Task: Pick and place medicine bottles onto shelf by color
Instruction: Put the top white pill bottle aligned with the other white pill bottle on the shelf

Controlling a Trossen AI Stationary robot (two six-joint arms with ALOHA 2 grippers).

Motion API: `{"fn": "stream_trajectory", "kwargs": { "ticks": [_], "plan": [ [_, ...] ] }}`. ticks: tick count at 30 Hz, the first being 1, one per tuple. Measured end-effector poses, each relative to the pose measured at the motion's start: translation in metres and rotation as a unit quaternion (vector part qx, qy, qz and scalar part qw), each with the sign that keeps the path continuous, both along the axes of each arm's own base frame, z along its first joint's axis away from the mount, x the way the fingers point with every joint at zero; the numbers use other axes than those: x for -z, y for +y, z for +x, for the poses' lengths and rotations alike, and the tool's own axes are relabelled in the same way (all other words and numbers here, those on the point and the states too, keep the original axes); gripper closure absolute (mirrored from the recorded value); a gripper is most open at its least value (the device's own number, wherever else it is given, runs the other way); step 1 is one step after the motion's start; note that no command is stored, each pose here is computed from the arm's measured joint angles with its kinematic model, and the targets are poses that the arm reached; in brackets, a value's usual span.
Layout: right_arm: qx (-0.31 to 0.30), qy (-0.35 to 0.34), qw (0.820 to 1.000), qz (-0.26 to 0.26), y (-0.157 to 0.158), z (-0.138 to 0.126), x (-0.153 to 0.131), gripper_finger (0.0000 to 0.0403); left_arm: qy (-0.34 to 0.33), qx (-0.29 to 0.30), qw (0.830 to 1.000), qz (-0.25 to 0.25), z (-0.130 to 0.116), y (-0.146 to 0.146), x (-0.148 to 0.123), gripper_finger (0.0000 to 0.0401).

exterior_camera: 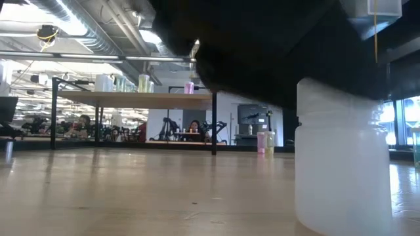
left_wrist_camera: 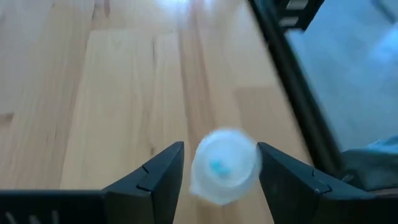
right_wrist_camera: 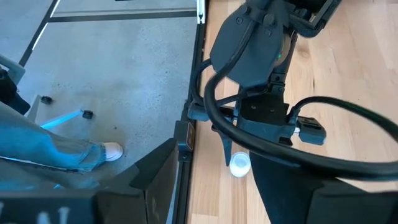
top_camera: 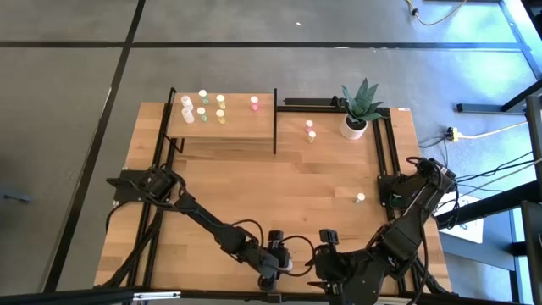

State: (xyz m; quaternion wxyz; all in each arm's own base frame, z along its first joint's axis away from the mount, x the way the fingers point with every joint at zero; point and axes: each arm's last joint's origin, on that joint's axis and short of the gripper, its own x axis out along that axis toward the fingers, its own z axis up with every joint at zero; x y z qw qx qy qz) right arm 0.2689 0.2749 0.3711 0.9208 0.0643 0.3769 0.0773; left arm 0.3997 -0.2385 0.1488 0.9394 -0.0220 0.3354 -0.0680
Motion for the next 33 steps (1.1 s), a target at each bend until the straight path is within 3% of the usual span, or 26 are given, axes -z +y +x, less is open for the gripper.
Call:
{"fn": "stream_trajectory", "kwargs": {
  "ticks": [7, 18, 26, 33],
  "plan": [
    [0.001, 0.0, 1.0, 0.0, 0.0, 0.0, 0.0, 0.0201, -0.001, 0.013, 1.0, 0.004, 0.0, -0.002, 0.002, 0.0215],
    [0.001, 0.0, 1.0, 0.0, 0.0, 0.0, 0.0, 0.0201, -0.002, 0.011, 1.0, 0.006, -0.001, -0.003, 0.002, 0.028],
    [0.001, 0.0, 1.0, 0.001, 0.0, 0.0, 0.0, 0.0201, 0.0, 0.014, 1.0, 0.007, -0.002, -0.004, 0.002, 0.0281],
    [0.001, 0.0, 1.0, 0.001, 0.0, 0.0, 0.0, 0.0201, 0.021, 0.017, 1.0, 0.015, -0.011, -0.001, -0.016, 0.0281]
  ]
}}
